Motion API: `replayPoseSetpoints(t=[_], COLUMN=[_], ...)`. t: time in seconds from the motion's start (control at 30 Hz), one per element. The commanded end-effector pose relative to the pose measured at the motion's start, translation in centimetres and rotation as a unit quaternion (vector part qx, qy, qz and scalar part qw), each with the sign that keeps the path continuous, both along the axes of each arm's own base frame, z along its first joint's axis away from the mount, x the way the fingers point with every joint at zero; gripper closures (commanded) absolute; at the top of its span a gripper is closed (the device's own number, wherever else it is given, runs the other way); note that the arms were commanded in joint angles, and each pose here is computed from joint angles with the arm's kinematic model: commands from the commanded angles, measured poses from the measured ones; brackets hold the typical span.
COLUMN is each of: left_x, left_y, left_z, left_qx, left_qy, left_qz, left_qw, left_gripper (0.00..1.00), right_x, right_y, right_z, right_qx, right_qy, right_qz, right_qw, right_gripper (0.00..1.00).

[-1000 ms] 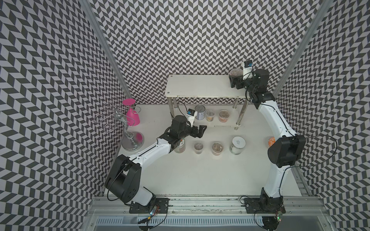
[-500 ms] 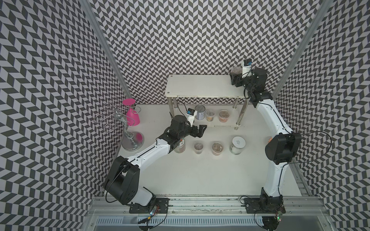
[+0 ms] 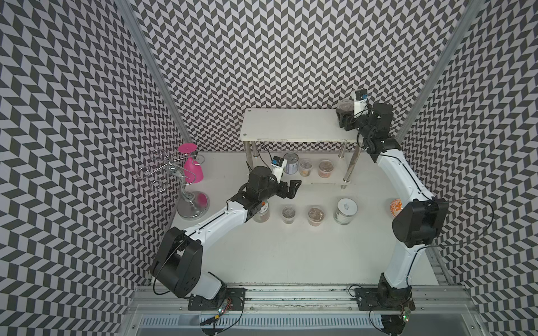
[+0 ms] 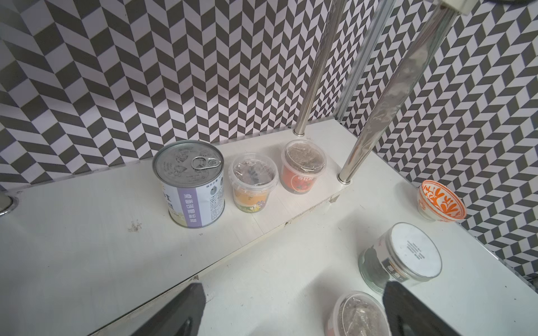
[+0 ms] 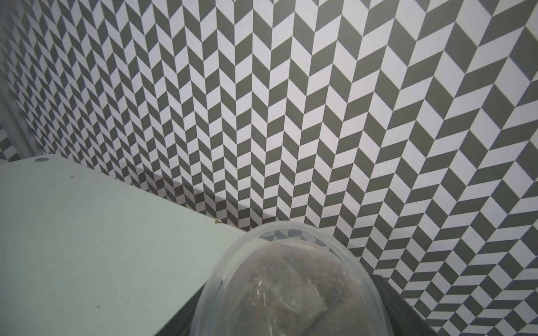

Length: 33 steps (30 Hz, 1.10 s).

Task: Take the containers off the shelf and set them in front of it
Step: 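Pick up a container from the shelf, then place the container at the center of the board.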

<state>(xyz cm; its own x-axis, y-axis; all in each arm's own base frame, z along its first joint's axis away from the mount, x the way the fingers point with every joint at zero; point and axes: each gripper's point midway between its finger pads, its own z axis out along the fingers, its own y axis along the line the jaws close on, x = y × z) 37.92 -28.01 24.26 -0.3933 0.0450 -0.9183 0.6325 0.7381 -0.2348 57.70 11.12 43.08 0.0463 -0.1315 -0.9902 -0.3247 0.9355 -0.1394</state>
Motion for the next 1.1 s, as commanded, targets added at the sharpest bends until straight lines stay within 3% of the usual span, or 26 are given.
replayPoseSetpoints(t=[0.0, 0.2, 0.43, 0.73, 1.07], left_x=[0.1, 0.7, 1.4, 2.1, 3.1], left_y=[-0.4, 0.0, 1.0, 2.2, 3.2], left_z=[1.8, 1.8, 2.2, 3.0, 3.3], left_qx=[-0.005, 0.001, 0.009, 0.024, 0.036], left_qy=[-0.021, -0.023, -0.029, -0.036, -0.036], left_qz=[-0.007, -0.003, -0.005, -0.017, -0.022], left_qw=[1.000, 1.000, 1.000, 0.999, 0.998], left_gripper=[0.00, 0.00, 0.00, 0.00, 0.00], right_x=[-4.4, -9.8, -19.4, -32.0, -38.6], right_y=[0.6, 2.2, 6.6, 13.0, 18.6], right_z=[6.2, 6.3, 3.8, -4.3, -15.1], right_qx=[-0.005, -0.019, -0.027, 0.009, 0.000], right_qy=[-0.092, -0.103, -0.105, -0.063, 0.010], right_qz=[0.026, 0.072, 0.165, 0.316, 0.424], right_qw=[0.995, 0.992, 0.980, 0.946, 0.905], right_gripper=[0.28, 0.28, 0.29, 0.29, 0.30])
